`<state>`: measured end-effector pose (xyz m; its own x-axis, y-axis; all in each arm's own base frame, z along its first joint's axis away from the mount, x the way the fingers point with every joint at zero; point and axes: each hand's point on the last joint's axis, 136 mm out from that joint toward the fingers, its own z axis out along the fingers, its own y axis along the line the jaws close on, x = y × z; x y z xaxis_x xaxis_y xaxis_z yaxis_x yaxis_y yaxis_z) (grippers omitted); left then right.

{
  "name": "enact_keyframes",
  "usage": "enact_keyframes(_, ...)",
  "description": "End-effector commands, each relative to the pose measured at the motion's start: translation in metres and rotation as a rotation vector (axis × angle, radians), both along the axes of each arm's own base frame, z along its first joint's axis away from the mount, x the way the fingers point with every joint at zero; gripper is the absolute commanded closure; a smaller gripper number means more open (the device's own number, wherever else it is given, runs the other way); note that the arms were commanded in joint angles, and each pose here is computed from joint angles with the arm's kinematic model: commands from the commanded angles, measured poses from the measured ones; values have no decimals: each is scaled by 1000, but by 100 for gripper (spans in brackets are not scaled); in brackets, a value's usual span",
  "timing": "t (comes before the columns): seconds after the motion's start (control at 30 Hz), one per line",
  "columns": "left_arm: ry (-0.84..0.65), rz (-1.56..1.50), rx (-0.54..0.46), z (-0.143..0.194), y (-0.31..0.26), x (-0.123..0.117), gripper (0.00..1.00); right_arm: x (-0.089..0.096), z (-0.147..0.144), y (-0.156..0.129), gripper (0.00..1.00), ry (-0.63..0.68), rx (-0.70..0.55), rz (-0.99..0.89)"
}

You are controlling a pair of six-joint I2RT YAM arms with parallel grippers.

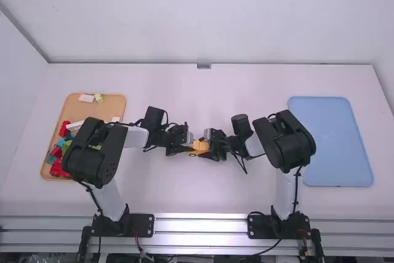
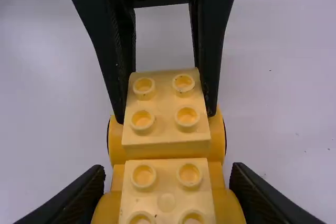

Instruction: Assemble lego blocks to make yellow taxi

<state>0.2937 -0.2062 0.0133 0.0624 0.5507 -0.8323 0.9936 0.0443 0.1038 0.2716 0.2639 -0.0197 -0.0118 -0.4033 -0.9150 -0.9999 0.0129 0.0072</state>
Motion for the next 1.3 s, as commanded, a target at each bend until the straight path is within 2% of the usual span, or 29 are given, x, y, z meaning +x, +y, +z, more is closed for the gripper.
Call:
enact_keyframes(0.0,-3,-13,10,-2,-1,-1,75,-5,-10,-3,37,32,-31,-14)
enact_keyframes(0.07,1,-13,10,-3,-1,-2,66,-5,-10,-3,33,33,-31,-14)
enact_keyframes(0.13,2,-16,4,-2,-2,-3,54,-5,-10,-3,25,33,-31,-14)
enact_keyframes(0.17,7,-27,-18,1,-4,-5,46,-5,-10,-3,15,33,-31,-14)
enact_keyframes(0.2,8,-30,-24,2,-5,-5,45,-5,-10,-3,13,34,-31,-14)
enact_keyframes(0.3,7,-40,-44,5,-7,-6,38,-5,-10,-3,0,37,-31,-16)
enact_keyframes(0.5,6,-42,-53,7,-7,-6,33,-6,-12,-3,1,48,-37,-21)
enact_keyframes(0.6,8,-58,-86,12,-10,-8,25,-6,-13,-4,2,30,-42,-19)
enact_keyframes(0.67,3,-57,-100,18,-9,-6,24,-3,-15,-5,1,9,-57,-23)
enact_keyframes(0.73,0,-54,-108,24,-8,-5,20,-3,-14,-5,1,7,-51,-21)
enact_keyframes(0.83,-8,-38,-104,38,-3,-4,7,0,-11,-3,1,3,-44,-20)
enact_keyframes(0.87,-8,-37,-103,39,-3,-4,7,0,-11,-3,1,2,-43,-20)
enact_keyframes(0.9,-8,-33,-102,43,-1,-5,4,-1,-11,-3,3,2,-42,-18)
enact_keyframes(0.93,-2,-33,-98,45,-1,-7,3,-3,-10,-2,11,-5,-34,-5)
enact_keyframes(1.0,4,-25,-83,43,1,-7,3,-6,-7,-1,18,-15,-14,21)
enact_keyframes(1.07,20,-9,-48,37,4,-9,8,-10,-4,0,25,-31,8,51)
enact_keyframes(1.17,42,-4,-33,33,6,-12,25,-9,-4,0,38,-32,4,47)
enact_keyframes(1.2,44,-1,-27,31,7,-13,33,-9,-5,0,41,-32,1,44)
enact_keyframes(1.23,43,-1,-26,31,7,-13,34,-9,-5,0,41,-30,0,44)
enact_keyframes(1.27,44,3,-17,29,8,-13,42,-9,-5,0,44,-29,1,45)
